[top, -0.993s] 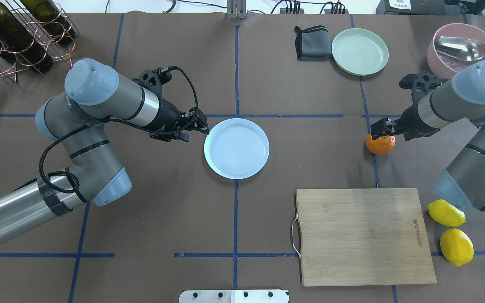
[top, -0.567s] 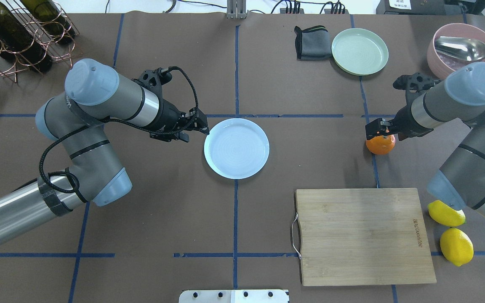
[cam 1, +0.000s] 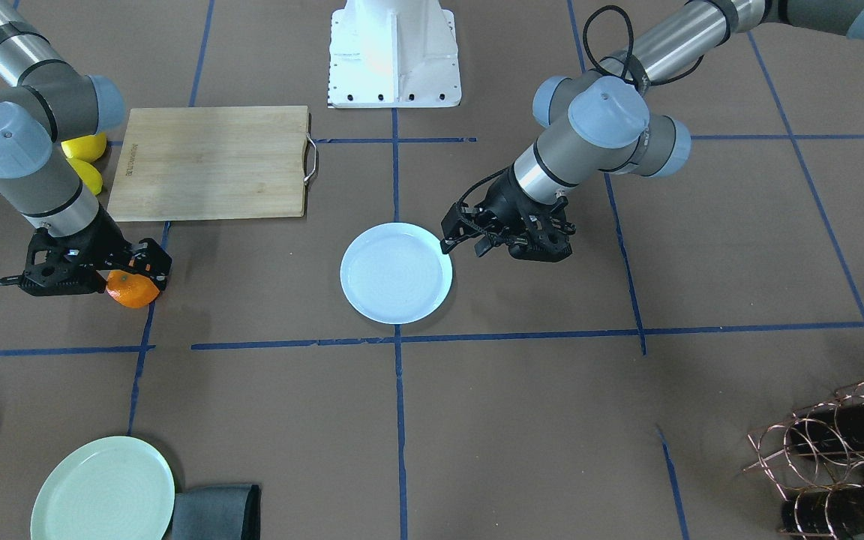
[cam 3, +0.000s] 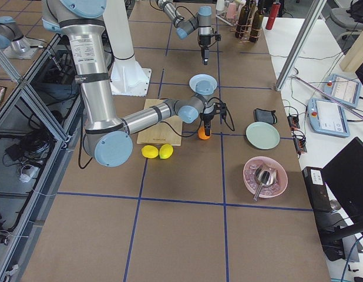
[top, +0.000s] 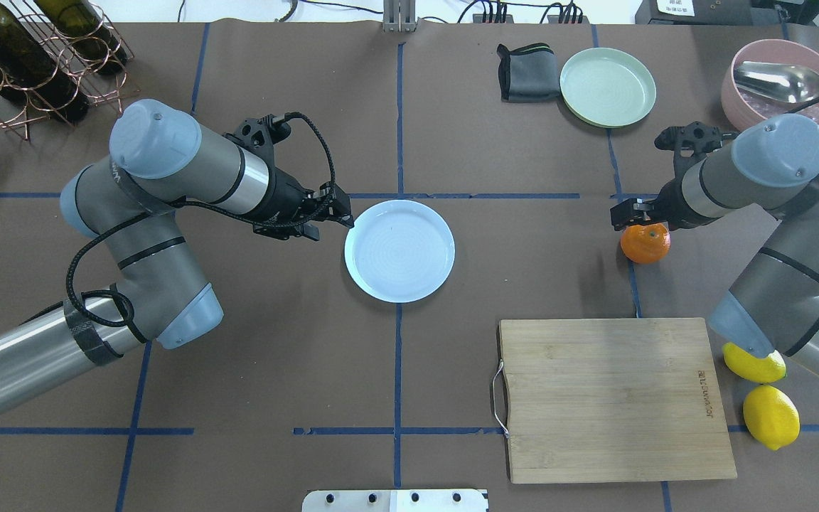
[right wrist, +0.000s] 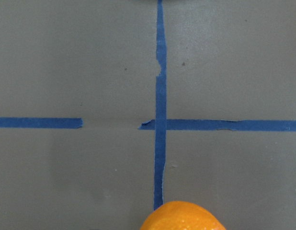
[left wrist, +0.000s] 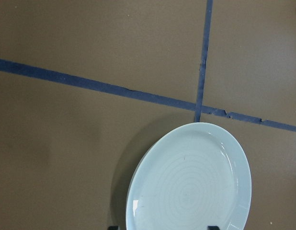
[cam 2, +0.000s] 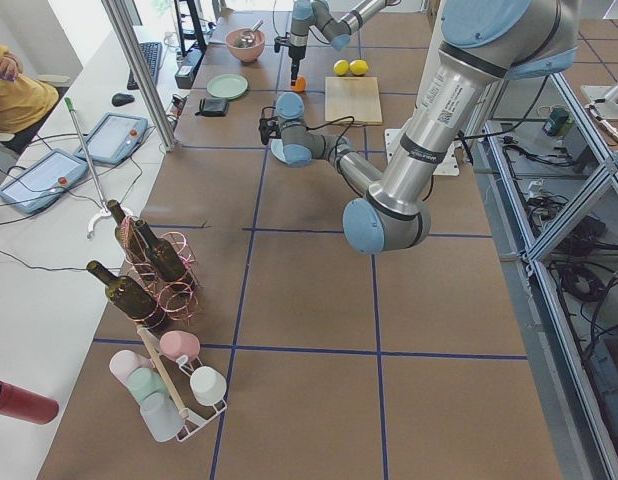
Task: Pick orange to plate
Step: 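Close the right gripper around the tangerine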
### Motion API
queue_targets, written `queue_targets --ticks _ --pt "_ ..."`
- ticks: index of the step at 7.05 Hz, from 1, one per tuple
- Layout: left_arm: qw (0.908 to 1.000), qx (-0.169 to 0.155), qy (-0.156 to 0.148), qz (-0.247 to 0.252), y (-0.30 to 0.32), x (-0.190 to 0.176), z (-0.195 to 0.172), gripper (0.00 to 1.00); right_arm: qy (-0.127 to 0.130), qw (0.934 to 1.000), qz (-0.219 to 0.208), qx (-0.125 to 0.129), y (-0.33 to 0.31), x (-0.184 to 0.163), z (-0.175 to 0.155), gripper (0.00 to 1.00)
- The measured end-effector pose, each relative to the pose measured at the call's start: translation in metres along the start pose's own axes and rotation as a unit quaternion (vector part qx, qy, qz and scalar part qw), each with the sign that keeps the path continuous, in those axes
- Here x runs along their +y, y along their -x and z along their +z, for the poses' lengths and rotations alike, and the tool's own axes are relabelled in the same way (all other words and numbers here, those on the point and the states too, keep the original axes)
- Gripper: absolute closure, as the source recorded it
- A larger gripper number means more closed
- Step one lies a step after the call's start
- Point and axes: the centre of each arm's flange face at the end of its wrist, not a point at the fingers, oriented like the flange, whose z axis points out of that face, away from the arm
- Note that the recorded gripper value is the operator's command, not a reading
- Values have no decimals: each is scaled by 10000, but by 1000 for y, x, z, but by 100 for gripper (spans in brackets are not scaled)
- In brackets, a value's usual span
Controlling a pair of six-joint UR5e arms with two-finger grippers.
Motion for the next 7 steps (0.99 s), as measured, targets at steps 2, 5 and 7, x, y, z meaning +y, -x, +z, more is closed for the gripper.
queue_targets --ticks 2,5,7 --pt "10000 0 0 0 0 0 0 31 10 10000 -16 23 -5 3 0 0" --pt "10000 -23 -3 -14 4 0 1 31 130 9999 -44 93 -9 14 12 0" --pt "10000 -50 -3 -29 8 0 1 31 175 9998 -80 96 -6 19 16 0"
